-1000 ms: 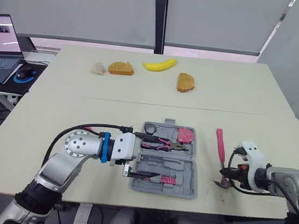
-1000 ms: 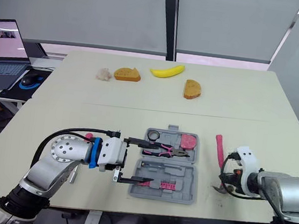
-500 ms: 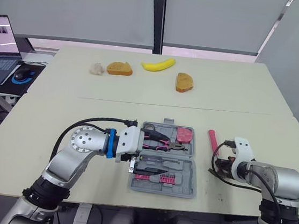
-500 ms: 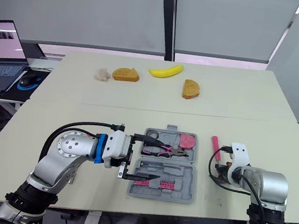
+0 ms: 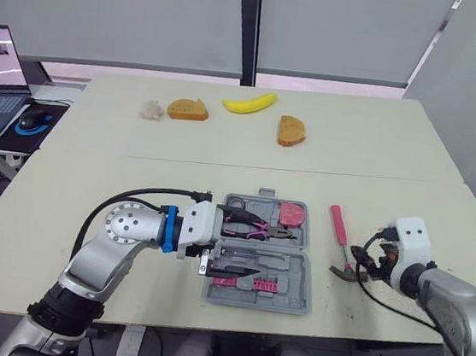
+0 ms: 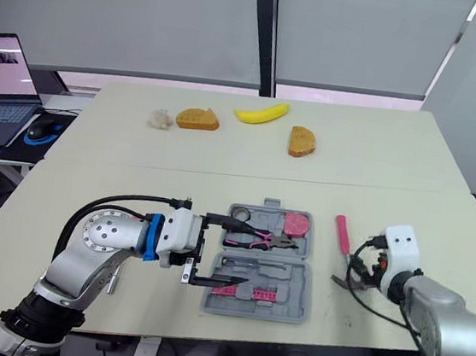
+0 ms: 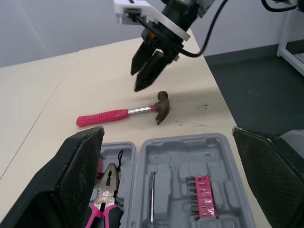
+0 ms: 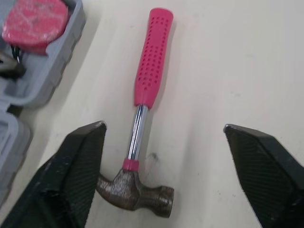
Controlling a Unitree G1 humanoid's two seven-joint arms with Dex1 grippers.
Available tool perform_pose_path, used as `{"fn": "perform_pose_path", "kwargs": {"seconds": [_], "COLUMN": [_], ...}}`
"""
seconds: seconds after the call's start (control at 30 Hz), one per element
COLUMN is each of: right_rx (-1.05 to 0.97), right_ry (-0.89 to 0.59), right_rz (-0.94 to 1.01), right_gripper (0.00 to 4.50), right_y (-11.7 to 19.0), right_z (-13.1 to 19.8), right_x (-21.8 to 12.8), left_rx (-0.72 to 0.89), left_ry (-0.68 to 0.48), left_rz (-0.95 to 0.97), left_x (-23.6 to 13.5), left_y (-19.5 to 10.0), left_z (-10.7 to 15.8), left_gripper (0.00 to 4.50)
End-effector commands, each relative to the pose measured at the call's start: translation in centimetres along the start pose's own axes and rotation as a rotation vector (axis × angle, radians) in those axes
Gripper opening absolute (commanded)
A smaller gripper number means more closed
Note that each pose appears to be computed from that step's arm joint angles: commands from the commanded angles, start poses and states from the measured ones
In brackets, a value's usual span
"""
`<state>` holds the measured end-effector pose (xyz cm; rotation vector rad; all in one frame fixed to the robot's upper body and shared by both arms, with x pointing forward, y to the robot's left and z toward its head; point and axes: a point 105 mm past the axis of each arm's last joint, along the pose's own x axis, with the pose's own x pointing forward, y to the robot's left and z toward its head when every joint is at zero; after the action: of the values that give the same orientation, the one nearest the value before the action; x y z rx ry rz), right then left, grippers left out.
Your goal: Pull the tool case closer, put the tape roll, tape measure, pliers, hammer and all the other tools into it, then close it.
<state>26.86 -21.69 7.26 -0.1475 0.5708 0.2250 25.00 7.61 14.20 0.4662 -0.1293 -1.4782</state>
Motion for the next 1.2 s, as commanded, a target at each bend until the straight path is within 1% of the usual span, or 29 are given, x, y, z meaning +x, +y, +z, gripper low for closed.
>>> {"fn": "perform_pose_path", "kwargs": {"seconds": [0.03, 0.4, 0.57, 0.6, 0.63, 0.67, 0.73, 0.8, 1.0, 1.1, 1.13, 1.2], "right_rx": [-0.030, 0.026, 0.052, 0.066, 0.072, 0.073, 0.077, 0.079, 0.080, 0.099, 0.111, 0.106], "right_ry": [-0.087, -0.084, -0.063, -0.056, -0.050, -0.047, -0.042, -0.036, -0.017, -0.009, -0.004, -0.005], "right_rz": [-0.041, -0.079, -0.081, -0.078, -0.075, -0.074, -0.075, -0.076, -0.078, -0.091, -0.096, -0.101], "right_gripper": [4.45, 4.45, 4.45, 4.09, 3.89, 3.57, 2.84, 2.29, 0.98, 0.39, 0.27, 0.21], "right_y": [0.6, 1.0, 1.0, 1.1, 1.1, 1.1, 1.1, 1.1, 1.1, 1.0, 0.9, 0.8], "right_z": [0.7, -0.5, -0.8, -0.9, -1.0, -1.0, -1.0, -1.0, -1.3, -1.5, -1.7, -1.7], "right_x": [-0.1, 2.9, 3.6, 3.7, 3.8, 3.9, 4.0, 4.1, 4.3, 4.3, 4.3, 4.2], "left_rx": [0.056, 0.059, 0.064, 0.065, 0.064, 0.065, 0.064, 0.065, 0.068, 0.068, 0.068, 0.069], "left_ry": [-0.026, -0.024, -0.022, -0.021, -0.020, -0.019, -0.018, -0.017, -0.013, -0.009, -0.008, -0.005], "left_rz": [0.013, -0.013, -0.011, -0.010, -0.009, -0.008, -0.008, -0.007, -0.005, -0.004, -0.004, -0.002], "left_x": [0.1, 0.4, 0.3, 0.3, 0.3, 0.3, 0.3, 0.3, 0.2, 0.1, 0.1, 0.0], "left_y": [0.4, 0.5, 0.4, 0.4, 0.4, 0.3, 0.3, 0.3, 0.4, 0.4, 0.5, 0.5], "left_z": [1.0, 1.0, 1.0, 1.0, 1.0, 1.0, 1.0, 0.9, 0.8, 0.7, 0.7, 0.6], "left_gripper": [4.50, 4.50, 4.50, 4.50, 4.50, 4.50, 4.50, 4.50, 4.50, 4.50, 4.50, 4.50]}}
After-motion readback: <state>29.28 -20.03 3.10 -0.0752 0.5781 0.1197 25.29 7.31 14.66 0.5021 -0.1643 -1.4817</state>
